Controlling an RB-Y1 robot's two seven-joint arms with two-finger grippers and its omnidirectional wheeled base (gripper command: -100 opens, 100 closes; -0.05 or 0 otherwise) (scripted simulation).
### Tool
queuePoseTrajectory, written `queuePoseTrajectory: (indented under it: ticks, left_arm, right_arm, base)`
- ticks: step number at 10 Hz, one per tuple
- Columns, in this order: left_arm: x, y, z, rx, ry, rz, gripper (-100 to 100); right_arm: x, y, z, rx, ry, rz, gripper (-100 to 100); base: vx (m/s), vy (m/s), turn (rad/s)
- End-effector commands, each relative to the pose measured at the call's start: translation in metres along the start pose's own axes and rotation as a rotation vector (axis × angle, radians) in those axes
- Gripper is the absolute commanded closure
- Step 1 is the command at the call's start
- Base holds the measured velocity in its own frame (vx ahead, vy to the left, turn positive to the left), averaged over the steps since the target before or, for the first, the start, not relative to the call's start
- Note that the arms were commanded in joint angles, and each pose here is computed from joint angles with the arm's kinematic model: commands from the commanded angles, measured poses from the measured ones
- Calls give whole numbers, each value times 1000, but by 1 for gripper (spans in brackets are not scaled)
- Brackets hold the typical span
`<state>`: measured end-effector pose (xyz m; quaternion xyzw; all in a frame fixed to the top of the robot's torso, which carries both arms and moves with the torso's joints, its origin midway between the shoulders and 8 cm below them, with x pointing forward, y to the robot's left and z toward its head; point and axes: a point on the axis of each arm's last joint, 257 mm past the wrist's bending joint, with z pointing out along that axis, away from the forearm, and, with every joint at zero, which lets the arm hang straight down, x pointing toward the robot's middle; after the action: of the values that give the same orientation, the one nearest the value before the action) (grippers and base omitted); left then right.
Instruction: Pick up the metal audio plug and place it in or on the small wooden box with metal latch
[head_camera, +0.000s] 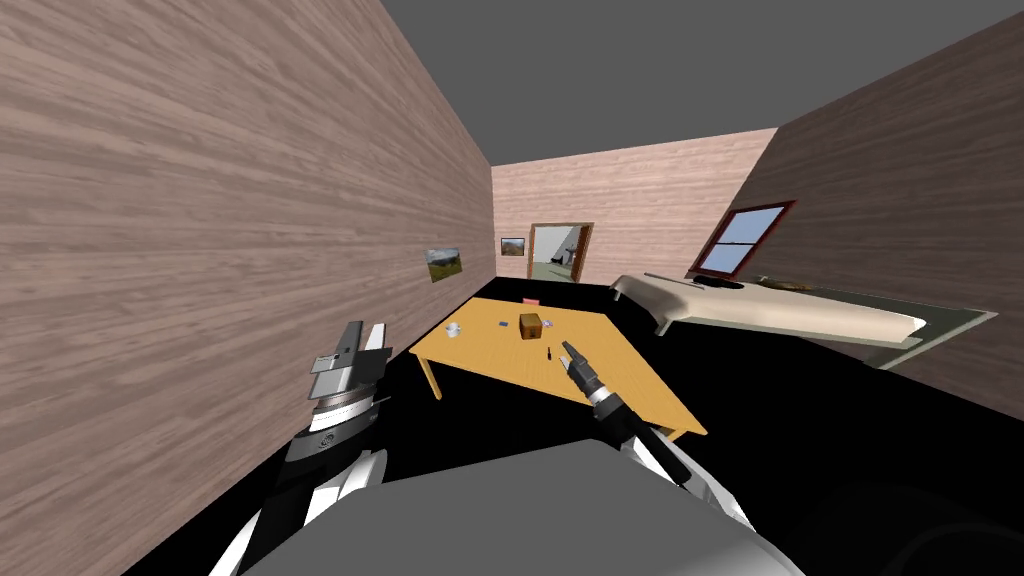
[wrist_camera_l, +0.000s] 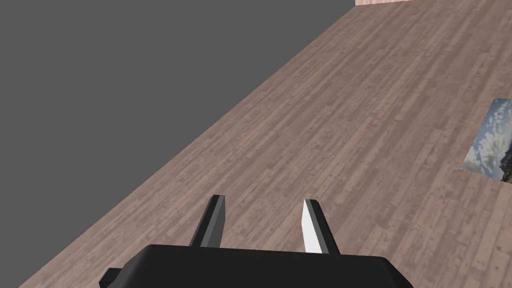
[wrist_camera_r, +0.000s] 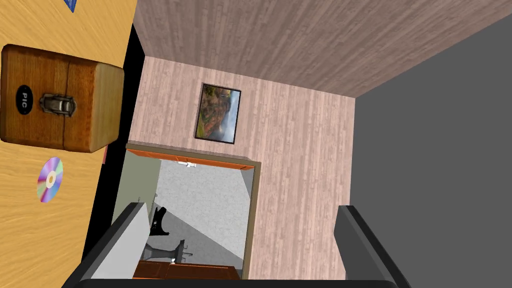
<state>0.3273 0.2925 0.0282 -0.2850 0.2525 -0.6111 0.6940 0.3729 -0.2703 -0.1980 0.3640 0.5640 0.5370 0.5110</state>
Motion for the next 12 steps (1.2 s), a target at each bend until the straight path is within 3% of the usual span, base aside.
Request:
queuePoseTrajectory:
  ticks: [1,2,4,5,6,7,9,10,12]
  left_arm:
    - [0,0,0,0,0,0,0]
    - [0,0,0,0,0,0,0]
    - [0,0,0,0,0,0,0]
    - [0,0,0,0,0,0,0]
    - [0,0,0,0,0,0,0]
    - [0,0,0,0,0,0,0]
    - [0,0,0,0,0,0,0]
    - [0,0,0,0,0,0,0]
    - [0,0,0,0,0,0,0]
  right_arm:
    - [-1,-30,-9,81,24,-11,-100]
    - [-2,-30,-10,84,30,-18,-100]
    - [-4,-81,-31,228,65,-36,-100]
    - [-7,-81,-31,232,72,-46,-100]
    - [-10,-106,-45,308,87,-56,-100]
    - [-11,-106,-45,309,90,-61,-100]
    - [-18,-149,-73,451,123,-83,-100]
    - [-24,-155,-77,470,119,-92,-100]
    - [-39,-198,-113,625,147,-121,-100]
  base:
    - [-31,30,298]
    - [-23,20,144]
    - [-31,35,356]
    - [-25,31,199]
    - [-15,39,319]
    - [-6,23,147]
    - [1,27,364]
    - [5,13,186]
    - [18,12,364]
